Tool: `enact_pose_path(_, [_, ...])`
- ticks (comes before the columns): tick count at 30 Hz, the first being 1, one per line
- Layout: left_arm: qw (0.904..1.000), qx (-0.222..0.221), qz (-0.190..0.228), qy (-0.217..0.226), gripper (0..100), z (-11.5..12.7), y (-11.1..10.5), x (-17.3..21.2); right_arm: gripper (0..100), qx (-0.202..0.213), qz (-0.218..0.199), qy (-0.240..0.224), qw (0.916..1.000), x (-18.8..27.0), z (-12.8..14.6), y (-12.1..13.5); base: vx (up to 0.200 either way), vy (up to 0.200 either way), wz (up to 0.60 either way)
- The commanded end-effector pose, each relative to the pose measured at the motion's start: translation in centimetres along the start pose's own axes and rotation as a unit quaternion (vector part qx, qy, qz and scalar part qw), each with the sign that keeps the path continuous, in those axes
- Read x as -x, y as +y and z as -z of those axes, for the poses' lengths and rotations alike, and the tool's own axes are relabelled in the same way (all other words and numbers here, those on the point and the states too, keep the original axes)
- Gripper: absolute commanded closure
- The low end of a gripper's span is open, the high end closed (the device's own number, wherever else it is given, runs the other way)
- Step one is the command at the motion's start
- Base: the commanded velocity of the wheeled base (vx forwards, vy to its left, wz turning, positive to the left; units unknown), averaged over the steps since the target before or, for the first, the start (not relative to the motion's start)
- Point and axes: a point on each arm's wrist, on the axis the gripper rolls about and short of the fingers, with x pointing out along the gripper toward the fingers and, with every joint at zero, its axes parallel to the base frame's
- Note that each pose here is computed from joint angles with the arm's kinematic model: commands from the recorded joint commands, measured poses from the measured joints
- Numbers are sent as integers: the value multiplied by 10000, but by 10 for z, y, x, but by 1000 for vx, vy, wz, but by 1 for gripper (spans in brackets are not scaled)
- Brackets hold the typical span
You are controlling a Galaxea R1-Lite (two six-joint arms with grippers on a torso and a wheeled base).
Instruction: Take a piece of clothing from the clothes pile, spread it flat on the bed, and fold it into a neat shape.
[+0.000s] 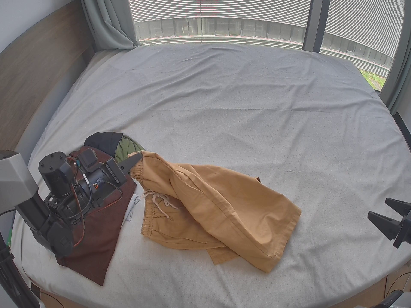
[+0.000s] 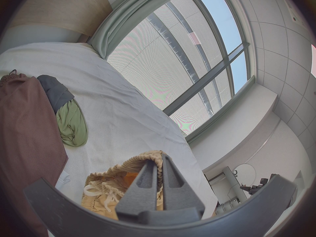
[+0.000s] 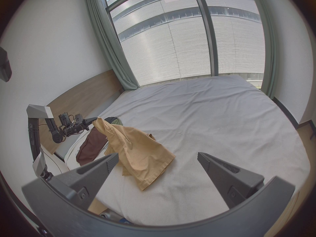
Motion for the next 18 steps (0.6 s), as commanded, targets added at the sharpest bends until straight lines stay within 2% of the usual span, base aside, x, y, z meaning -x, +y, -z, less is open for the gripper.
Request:
enact_pose_path(1, [10000, -21, 22, -31, 100, -2, -2, 1, 0, -124, -164, 462, 9987, -26, -1, -6, 0, 0, 0])
enact_pose_path(7, [9999, -46, 69, -76, 100, -4, -5, 1, 0, -291, -717, 892, 9930, -49, 3, -10, 0, 0, 0])
enact_pose_path(18, [9999, -49, 73, -81, 100, -5, -6, 2, 0, -299, -1039, 1165, 9873, -87, 6, -11, 0, 0, 0])
